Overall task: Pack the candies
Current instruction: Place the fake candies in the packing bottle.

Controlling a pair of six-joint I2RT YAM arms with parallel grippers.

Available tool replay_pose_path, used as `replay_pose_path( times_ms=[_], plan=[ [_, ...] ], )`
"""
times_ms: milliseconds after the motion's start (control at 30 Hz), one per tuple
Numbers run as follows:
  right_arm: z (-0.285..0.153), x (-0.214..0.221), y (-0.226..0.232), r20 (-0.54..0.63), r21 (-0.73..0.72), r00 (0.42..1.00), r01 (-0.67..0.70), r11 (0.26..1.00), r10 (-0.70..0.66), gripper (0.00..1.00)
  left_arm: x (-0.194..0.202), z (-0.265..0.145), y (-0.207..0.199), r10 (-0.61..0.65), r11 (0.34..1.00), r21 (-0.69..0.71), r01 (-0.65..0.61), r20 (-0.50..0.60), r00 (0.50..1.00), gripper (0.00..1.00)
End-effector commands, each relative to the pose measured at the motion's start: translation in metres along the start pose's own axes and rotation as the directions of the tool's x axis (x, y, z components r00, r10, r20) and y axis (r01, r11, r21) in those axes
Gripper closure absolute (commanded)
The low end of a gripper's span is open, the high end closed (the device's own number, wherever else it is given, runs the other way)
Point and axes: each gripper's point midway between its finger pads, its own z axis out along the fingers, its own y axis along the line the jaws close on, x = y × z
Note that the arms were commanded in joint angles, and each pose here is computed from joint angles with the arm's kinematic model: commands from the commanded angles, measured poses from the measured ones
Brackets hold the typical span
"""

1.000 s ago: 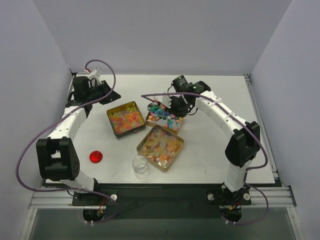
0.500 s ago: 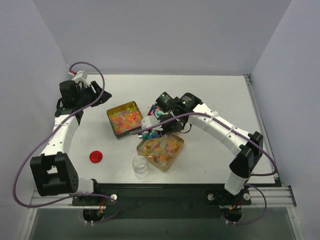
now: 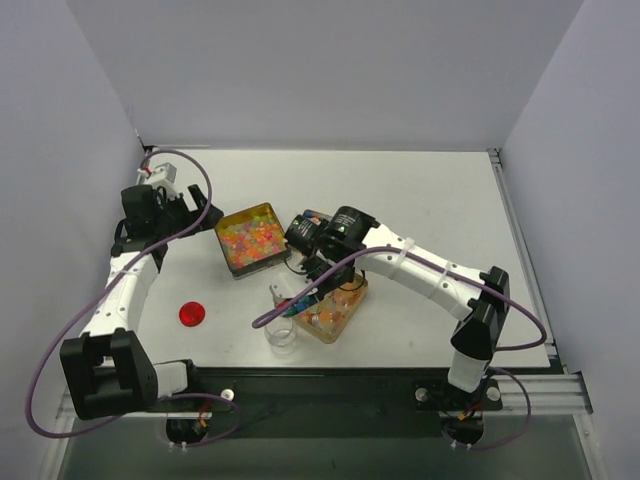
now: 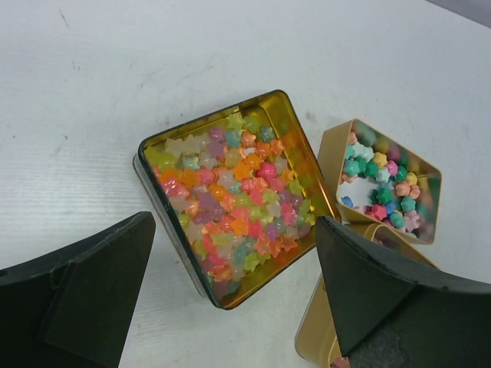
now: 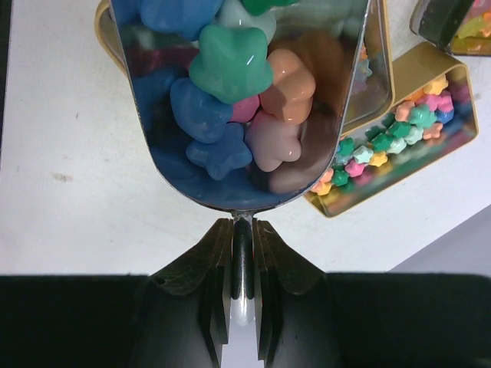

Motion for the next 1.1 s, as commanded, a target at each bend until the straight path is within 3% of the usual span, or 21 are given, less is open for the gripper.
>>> replay_pose_path(
  times_ms=[0, 567, 1067],
  plan=[
    [-0.009, -0.001, 0.012, -0.073, -0.038, 0.993, 0.095, 0.995, -0.097, 1.0, -0.011, -0.022, -0.002, 0.075, 0.997, -0.021, -0.074, 0.077, 0.994, 0.02],
    [-0.015, -0.005, -0.016, -0.276, 0.0, 0.936, 0.226, 0.974, -0.217, 1.0, 0.001, -0.039, -0.001, 0.082, 0.996, -0.036, -0.078, 0.115, 0.99, 0.03],
    [-0.027, -0.013, -0.027, -0.353, 0.041, 0.887, 0.332, 0.942, -0.297, 1.0, -0.001, -0.039, 0.002, 0.069, 0.997, -0.041, -0.064, 0.13, 0.989, 0.02]
  ],
)
